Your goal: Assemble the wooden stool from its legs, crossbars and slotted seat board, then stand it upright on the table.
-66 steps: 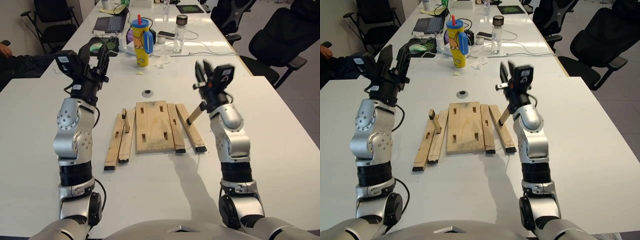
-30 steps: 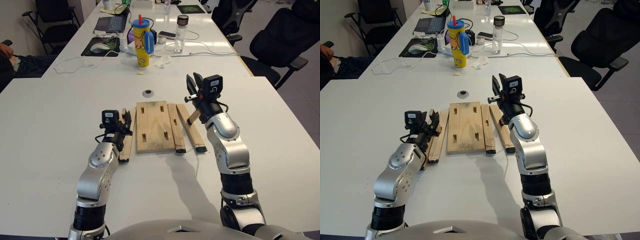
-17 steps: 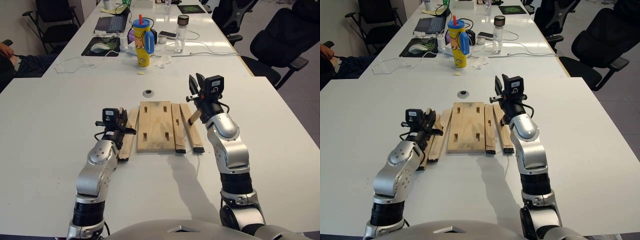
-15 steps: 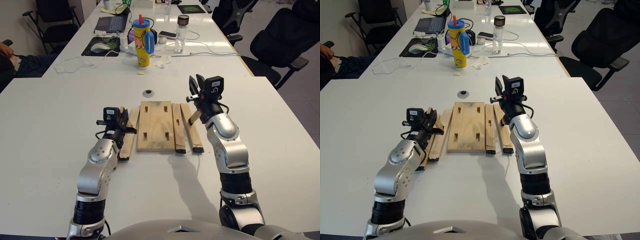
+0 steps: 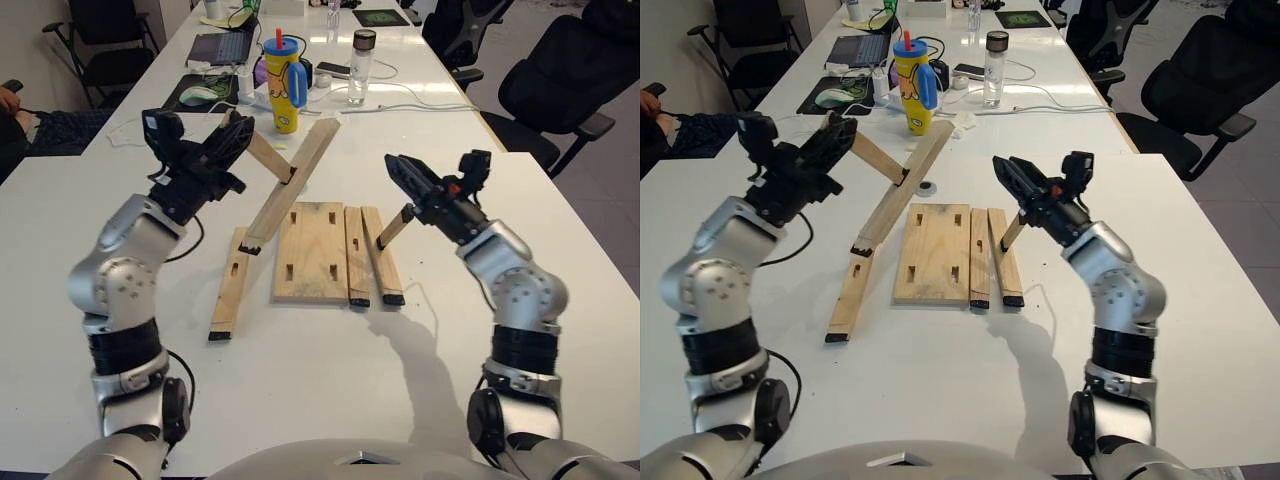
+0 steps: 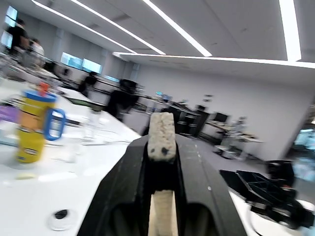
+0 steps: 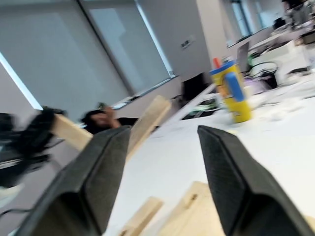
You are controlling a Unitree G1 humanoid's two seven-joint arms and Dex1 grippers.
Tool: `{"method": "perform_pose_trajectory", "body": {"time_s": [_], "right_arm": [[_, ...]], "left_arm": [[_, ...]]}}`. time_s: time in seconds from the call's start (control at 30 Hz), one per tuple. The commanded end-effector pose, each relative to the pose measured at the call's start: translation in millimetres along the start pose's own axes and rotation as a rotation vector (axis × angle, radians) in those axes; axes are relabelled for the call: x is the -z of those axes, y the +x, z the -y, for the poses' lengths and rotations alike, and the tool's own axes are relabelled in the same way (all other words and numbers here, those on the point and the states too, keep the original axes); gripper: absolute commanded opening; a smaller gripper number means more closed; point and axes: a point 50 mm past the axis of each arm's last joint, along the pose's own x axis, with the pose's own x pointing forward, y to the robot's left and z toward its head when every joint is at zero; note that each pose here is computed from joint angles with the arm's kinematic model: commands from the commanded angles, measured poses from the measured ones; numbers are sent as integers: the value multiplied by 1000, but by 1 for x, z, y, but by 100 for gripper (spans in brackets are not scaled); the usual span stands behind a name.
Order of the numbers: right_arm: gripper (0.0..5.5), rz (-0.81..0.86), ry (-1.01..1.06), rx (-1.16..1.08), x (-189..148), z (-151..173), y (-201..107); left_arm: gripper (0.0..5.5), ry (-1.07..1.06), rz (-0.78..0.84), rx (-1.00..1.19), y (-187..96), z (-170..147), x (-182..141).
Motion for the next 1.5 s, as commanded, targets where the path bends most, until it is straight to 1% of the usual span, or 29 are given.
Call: {"method": "perform_pose_trajectory", "body": {"time_s": [0.03,0.1,0.2,0.37,0.47,0.63,0.77,0.87,1.2,1.27,1.4,1.43,1.5], "right_arm": [[331,-65,146,-171,-3,-17,-7],[368,-81,209,-194,2,-19,-10],[371,-81,290,-261,8,-30,-9],[371,-72,370,-347,9,-44,-6],[371,-67,396,-440,4,-57,-7],[371,-39,425,-496,-5,-64,-10],[371,-52,432,-506,-6,-64,-16],[371,-27,441,-520,-10,-64,-16],[371,-34,426,-505,-7,-64,-10],[342,-40,428,-506,-6,-64,-12],[278,-58,421,-503,-3,-63,-14],[256,-63,417,-494,-2,-61,-13],[230,-71,408,-464,1,-58,-12]], "left_arm": [[43,-119,-7,214,-3,9,-31],[43,-185,-23,298,-2,15,-35],[43,-268,-45,396,1,24,-34],[43,-373,-49,458,3,31,-27],[43,-416,-62,469,2,32,-21],[43,-452,-71,469,0,32,-17],[43,-466,-56,470,0,30,-22],[43,-469,-62,471,0,30,-22],[43,-489,-120,492,-2,35,-12],[43,-476,-126,484,-1,35,-11],[43,-376,-123,467,0,37,-12],[43,-360,-121,472,0,38,-13],[43,-348,-113,472,0,38,-13]]}}
